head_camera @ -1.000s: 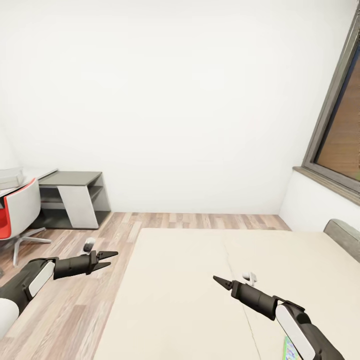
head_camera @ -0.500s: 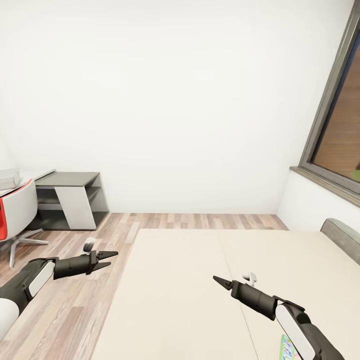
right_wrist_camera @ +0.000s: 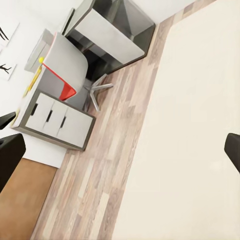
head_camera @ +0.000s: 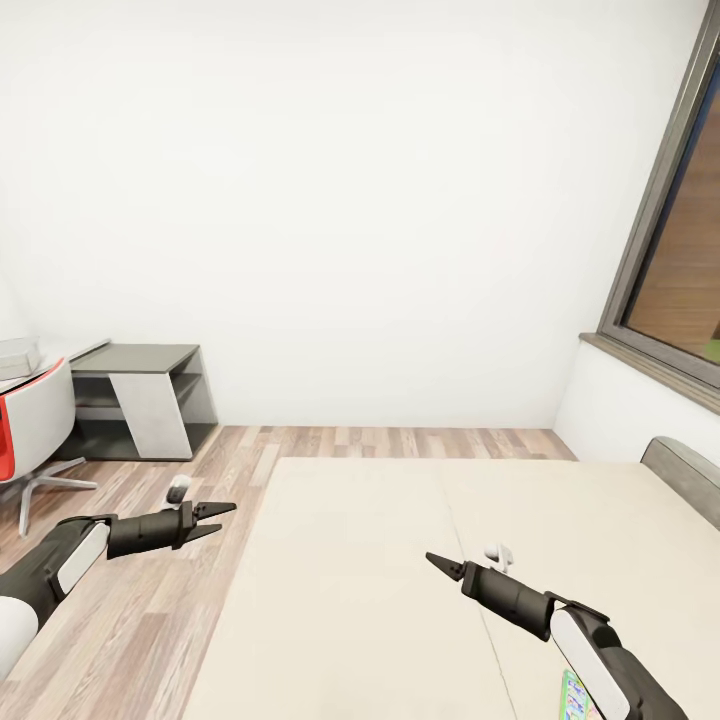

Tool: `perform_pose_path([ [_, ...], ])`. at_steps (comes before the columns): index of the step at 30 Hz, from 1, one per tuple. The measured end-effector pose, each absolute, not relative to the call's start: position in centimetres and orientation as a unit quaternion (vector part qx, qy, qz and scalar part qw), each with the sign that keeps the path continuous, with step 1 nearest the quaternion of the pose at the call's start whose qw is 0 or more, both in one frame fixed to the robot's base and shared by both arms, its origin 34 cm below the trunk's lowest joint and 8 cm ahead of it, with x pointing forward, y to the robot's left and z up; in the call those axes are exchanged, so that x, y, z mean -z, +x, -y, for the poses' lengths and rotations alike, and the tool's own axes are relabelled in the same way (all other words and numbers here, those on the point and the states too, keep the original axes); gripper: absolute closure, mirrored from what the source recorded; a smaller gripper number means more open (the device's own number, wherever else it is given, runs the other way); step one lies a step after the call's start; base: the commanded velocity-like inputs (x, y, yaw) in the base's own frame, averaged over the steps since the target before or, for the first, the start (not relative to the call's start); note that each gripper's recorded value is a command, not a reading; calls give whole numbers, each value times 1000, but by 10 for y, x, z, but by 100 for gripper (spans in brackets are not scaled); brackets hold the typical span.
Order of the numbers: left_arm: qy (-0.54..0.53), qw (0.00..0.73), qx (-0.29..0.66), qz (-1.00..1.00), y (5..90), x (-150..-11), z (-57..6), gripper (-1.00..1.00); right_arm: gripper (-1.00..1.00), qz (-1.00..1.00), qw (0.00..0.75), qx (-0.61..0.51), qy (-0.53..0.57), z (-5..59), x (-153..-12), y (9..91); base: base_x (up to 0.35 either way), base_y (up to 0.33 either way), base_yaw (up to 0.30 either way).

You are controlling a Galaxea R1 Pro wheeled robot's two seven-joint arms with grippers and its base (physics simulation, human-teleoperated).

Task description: Put all the toys in the child's room - the three board games (two on the bed and one on the table), the two jigsaw puzzles on the table, and the tennis ball on the table - inside the toy box on the table in the child's room.

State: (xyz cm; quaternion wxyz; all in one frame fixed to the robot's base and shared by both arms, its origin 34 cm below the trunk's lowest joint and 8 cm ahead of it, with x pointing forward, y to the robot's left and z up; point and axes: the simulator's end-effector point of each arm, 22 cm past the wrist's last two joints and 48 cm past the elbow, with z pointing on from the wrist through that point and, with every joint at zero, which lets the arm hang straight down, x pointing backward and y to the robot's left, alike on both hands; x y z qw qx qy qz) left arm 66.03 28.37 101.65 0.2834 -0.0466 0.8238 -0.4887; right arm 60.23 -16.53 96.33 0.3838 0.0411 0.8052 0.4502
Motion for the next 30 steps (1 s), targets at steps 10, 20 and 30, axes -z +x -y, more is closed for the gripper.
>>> perform_pose_path([
  [10,-47,283,489,-824,660,-1016,-284,-100,-100,-805,383,-451,41,165,-963,602,-16,0,0],
  [20,-47,283,488,-824,660,-1016,-284,-100,-100,-805,383,-451,41,165,-963,602,-30,0,0],
  [30,-47,283,488,-824,660,-1016,-284,-100,-100,-805,383,-451,41,165,-963,602,-3,0,0],
])
